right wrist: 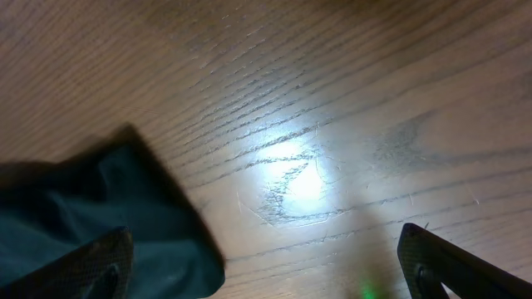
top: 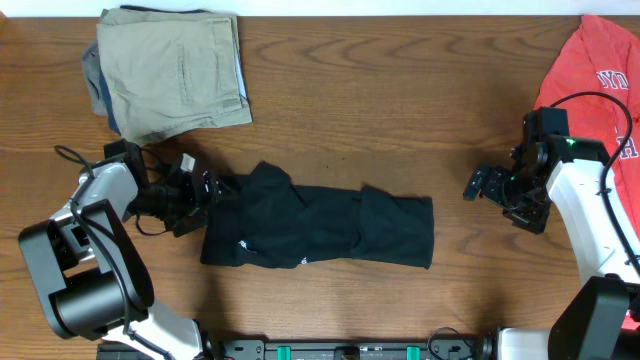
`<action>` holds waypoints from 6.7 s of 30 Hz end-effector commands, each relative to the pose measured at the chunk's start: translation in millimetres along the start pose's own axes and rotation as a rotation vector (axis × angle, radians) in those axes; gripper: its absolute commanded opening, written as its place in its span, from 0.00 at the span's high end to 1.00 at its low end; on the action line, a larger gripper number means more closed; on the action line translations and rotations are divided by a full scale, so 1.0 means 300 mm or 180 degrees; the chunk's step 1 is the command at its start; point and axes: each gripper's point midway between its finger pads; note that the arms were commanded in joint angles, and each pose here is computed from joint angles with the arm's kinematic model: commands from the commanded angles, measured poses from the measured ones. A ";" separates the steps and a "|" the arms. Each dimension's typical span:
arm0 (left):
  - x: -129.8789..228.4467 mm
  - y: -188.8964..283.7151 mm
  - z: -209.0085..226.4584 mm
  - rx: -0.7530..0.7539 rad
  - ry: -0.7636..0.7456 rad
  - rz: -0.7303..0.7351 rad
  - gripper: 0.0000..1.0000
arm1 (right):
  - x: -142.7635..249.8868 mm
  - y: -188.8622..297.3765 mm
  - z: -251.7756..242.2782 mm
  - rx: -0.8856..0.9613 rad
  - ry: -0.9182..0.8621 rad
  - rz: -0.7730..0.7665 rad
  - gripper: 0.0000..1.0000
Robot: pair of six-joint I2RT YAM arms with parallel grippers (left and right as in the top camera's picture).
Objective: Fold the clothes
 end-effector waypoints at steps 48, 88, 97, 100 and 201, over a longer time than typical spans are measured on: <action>0.212 -0.165 0.005 -0.0440 -0.0450 0.0826 0.10 | -0.007 0.008 0.000 -0.0007 0.0037 -0.0028 0.01; 0.031 0.258 -0.010 -0.1985 0.0485 -0.0560 0.94 | -0.007 0.008 0.002 -0.0009 0.0042 -0.0027 0.01; 0.129 0.393 -0.088 -0.1802 0.0331 -0.0881 0.94 | -0.007 0.008 0.002 -0.0009 0.0042 -0.0027 0.01; 0.169 0.431 -0.114 -0.1717 0.0268 -0.0987 0.94 | -0.007 0.008 0.002 -0.0007 0.0043 -0.0027 0.01; 0.725 -0.633 -0.693 -0.0765 -0.1688 -0.0167 0.87 | -0.007 0.008 0.002 -0.0009 0.0042 -0.0027 0.01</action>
Point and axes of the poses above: each gripper's point midway between its finger pads, its own y axis back along the fingers, its own z axis along the line the jaws close on, x = y × z, and after that the axes turned 15 degrees about y, right-handed
